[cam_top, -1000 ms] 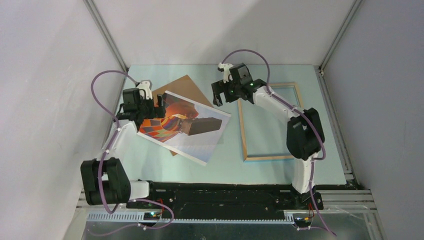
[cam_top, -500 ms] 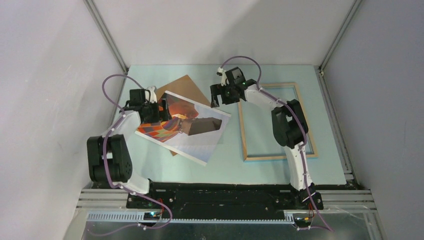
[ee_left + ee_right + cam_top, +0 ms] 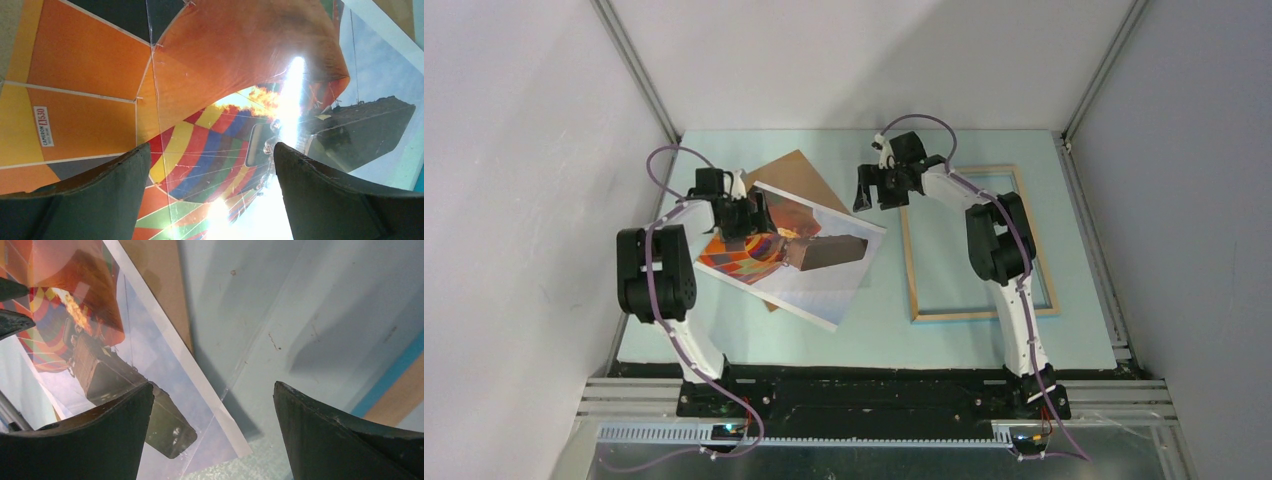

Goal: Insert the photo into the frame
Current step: Pick up the photo frame item at the center of the board.

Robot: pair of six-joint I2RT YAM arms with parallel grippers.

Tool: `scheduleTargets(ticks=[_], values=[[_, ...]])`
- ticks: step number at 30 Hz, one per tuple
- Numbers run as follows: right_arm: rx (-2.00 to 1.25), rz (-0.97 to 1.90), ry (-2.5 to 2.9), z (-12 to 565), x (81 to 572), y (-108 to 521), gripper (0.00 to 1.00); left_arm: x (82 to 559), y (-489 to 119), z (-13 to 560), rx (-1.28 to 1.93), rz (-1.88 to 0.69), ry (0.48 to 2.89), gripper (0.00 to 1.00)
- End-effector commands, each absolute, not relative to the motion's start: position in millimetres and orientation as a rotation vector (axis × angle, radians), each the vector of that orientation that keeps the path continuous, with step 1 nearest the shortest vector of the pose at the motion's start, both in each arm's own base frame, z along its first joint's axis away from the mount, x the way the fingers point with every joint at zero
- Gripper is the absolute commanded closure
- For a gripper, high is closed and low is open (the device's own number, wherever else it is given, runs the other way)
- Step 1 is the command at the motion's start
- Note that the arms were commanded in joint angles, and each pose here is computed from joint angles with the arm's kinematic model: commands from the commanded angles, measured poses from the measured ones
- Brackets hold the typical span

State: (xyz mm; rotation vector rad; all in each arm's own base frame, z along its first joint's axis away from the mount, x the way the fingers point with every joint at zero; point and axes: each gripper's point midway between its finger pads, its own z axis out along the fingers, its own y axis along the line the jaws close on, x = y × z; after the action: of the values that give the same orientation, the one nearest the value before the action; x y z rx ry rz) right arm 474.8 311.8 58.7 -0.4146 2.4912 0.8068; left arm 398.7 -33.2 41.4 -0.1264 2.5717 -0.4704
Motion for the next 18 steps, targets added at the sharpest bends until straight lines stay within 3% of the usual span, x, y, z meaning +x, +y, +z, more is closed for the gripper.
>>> scheduleTargets(ticks=[1, 18], values=[[-0.433, 0.907, 2.451, 72, 479, 328, 0.07, 416, -35, 51, -0.151, -0.502, 2.536, 0.03], [-0.353, 1.029, 2.494, 58, 481, 331, 0.08, 413, -53, 40, -0.147, -0.603, 2.567, 0.08]])
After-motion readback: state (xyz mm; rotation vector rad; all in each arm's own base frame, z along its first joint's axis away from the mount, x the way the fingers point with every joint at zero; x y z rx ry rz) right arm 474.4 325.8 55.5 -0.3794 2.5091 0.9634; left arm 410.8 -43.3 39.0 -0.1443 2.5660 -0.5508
